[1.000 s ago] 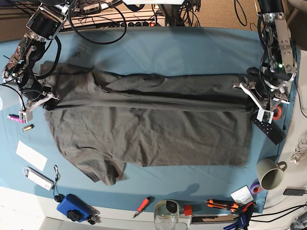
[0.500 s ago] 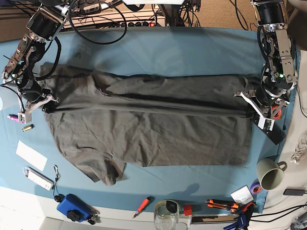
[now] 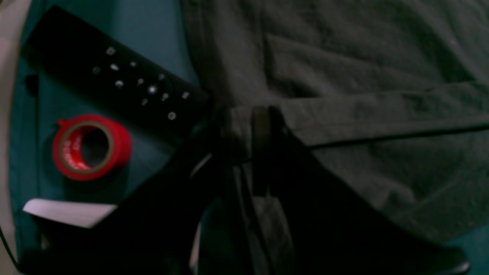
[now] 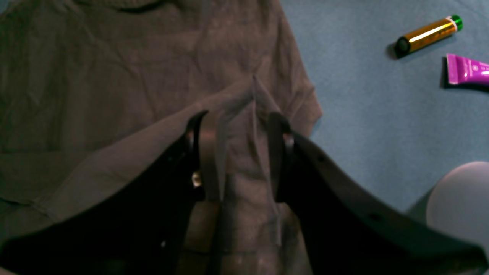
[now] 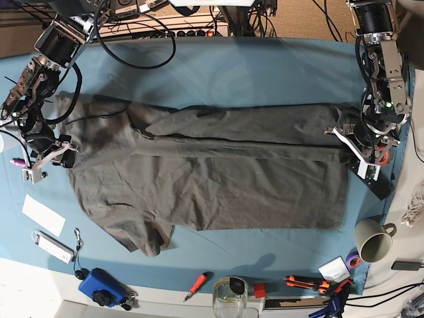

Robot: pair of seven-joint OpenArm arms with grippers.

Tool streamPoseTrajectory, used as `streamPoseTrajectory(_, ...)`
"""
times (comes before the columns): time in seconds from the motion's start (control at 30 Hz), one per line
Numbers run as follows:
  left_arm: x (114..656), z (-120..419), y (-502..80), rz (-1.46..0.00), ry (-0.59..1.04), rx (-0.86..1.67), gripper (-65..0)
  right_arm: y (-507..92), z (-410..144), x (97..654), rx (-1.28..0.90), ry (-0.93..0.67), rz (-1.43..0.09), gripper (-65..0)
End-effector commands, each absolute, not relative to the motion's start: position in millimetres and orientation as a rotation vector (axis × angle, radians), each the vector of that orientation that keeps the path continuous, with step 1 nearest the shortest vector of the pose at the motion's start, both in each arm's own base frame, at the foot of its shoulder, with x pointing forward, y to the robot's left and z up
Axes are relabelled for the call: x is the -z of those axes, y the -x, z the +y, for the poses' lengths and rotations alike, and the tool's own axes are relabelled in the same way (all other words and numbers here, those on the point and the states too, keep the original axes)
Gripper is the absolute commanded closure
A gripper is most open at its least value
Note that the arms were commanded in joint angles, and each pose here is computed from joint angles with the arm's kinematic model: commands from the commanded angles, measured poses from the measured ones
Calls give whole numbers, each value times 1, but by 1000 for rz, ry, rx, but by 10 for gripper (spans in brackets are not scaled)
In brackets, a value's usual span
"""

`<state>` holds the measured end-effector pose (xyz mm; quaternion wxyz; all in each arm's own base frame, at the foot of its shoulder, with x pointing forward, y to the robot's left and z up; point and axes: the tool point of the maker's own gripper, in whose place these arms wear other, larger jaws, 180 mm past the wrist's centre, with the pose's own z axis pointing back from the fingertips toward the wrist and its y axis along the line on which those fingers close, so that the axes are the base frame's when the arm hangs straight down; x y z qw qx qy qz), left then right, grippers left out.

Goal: Fold the T-shirt properly
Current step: 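Grasp the folded edge with both grippers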

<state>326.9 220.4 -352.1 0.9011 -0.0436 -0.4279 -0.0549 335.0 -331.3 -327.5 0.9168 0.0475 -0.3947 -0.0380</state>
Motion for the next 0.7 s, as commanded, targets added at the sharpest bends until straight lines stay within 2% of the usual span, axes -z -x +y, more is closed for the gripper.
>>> streamPoseTrajectory(0.0,336,225,-336,-939,76,122,-108,-346,-339,306,69,-80,-881,-191)
streamPoseTrajectory(0.17,331,222,-330,-897,61,148,-112,-352,-336,294,87,-127,-927,-190)
streamPoseTrajectory(0.2,325,220,-329,-895,54,160,-136,-353,-336,292,90,-134,-931,-190)
streamPoseTrajectory(0.33,305,211,-323,-940,38,202,-316,-350,-335,296,89,-138,-907,-190)
streamPoseTrajectory(0.37,304,209,-318,-939,37,210,-345,-349,-335,297,89,-138,-897,-190)
streamPoseTrajectory(0.53,328,208,-275,-817,26,169,-352,-347,-335,299,89,-138,-888,-190)
streamPoseTrajectory(0.67,341,196,-256,-781,68,135,-352,-347,-336,299,104,-138,-887,-190)
